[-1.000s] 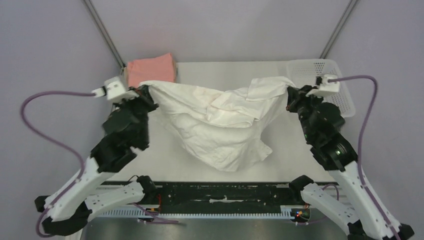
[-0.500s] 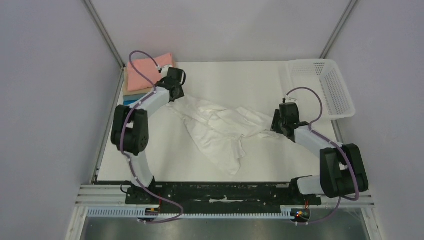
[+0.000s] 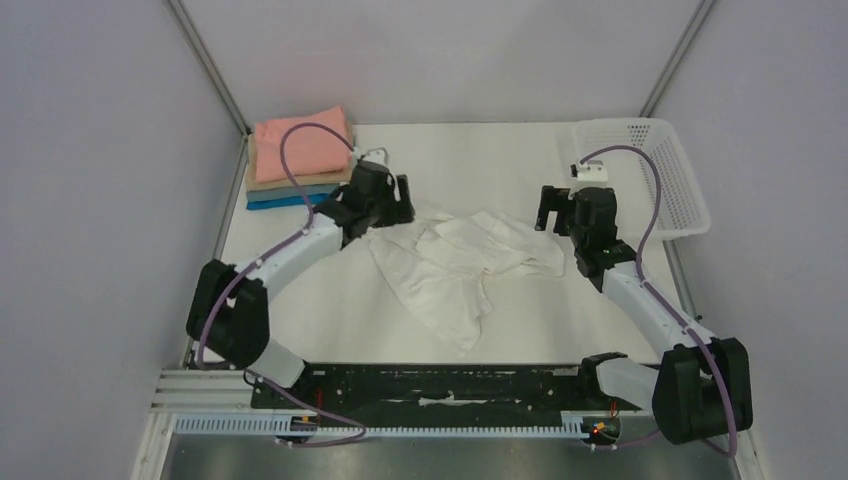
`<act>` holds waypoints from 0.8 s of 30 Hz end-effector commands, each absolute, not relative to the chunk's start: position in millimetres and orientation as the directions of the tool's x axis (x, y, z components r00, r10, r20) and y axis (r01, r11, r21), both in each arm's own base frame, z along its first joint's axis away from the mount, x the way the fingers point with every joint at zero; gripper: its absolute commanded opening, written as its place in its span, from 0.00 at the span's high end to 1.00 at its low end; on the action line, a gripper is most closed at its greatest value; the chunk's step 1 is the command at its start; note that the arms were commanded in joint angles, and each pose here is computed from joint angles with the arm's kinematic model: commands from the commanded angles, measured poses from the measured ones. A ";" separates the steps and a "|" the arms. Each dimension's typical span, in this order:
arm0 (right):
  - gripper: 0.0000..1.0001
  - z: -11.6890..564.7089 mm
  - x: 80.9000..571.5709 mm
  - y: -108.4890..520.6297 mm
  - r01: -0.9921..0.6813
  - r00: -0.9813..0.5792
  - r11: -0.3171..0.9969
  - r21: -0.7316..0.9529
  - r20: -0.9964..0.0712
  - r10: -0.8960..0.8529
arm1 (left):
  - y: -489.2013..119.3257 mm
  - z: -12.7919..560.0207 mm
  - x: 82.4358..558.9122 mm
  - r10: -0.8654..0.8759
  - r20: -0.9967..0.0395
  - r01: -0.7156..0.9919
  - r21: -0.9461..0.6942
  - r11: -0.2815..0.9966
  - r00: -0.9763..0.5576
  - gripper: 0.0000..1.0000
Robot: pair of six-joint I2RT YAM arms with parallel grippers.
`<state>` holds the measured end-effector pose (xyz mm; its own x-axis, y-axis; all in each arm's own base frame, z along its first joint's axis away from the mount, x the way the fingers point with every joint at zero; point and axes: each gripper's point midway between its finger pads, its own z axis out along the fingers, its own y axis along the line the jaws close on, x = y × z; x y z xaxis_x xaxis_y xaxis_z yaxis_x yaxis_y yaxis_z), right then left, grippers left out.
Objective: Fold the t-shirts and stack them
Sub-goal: Flatten out the tshirt
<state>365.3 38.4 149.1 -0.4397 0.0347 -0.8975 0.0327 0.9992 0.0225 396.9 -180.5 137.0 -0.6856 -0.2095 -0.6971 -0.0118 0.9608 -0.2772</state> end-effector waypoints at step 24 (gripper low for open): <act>0.02 131.6 296.5 27.5 0.092 -0.395 0.988 0.125 -0.906 0.151 | -333.0 0.1 116.5 0.480 -0.452 0.548 -0.022 0.836 -0.752 0.45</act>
